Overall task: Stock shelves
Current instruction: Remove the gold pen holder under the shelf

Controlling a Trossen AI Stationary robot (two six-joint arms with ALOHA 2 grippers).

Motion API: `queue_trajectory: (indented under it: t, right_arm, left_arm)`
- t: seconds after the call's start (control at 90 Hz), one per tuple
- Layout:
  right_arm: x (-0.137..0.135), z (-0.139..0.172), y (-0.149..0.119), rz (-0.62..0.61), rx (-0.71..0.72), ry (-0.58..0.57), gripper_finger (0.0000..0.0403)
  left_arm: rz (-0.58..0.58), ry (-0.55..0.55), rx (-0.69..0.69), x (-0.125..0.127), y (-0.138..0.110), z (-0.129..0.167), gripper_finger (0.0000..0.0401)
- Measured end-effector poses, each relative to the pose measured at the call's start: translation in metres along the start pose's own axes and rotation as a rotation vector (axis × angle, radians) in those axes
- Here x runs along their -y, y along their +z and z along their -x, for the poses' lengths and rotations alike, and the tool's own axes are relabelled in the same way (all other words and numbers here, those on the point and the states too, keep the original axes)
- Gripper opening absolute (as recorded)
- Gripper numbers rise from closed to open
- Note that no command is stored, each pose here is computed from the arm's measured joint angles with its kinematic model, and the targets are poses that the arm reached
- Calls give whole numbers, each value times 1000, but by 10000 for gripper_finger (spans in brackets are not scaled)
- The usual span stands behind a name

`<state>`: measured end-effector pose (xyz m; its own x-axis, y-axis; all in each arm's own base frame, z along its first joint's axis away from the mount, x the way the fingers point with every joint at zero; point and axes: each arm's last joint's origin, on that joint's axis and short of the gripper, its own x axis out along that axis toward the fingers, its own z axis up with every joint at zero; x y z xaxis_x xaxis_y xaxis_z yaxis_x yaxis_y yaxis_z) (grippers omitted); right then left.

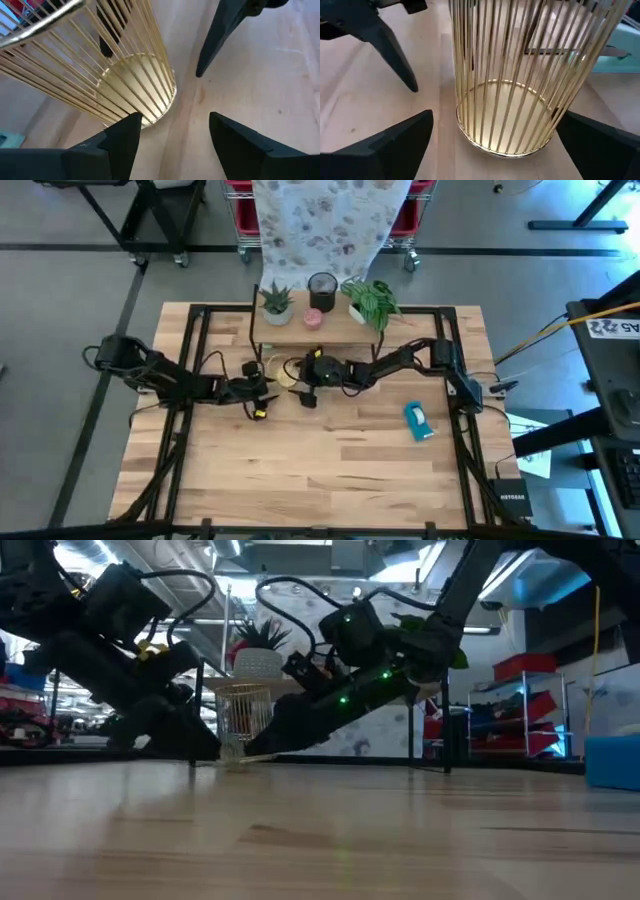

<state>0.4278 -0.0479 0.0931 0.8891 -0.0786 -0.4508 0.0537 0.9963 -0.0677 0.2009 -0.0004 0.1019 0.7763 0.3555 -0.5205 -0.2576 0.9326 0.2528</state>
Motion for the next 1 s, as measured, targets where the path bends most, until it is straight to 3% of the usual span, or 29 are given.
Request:
queue_trajectory:
  t: [0.189, 0.456, 0.656, 0.811, 1.0]
  right_arm:
    - [-9, 1, -7, -17, -87, 62, 399]
    - [-29, 3, -12, -55, -183, 68, 399]
    - [-37, 8, -11, -60, -227, -90, 399]
    - [-29, 15, -3, -51, -234, -104, 399]
    - [-27, 23, 1, -51, -281, -69, 399]
  left_arm:
    - [54, -103, -22, 5, -2, 1, 220]
    - [105, -149, -108, 19, -10, 8, 220]
    - [113, -60, -127, 20, -13, 13, 220]
    - [39, 27, -107, 16, -11, 16, 220]
    - [38, 28, -79, 15, -7, 19, 220]
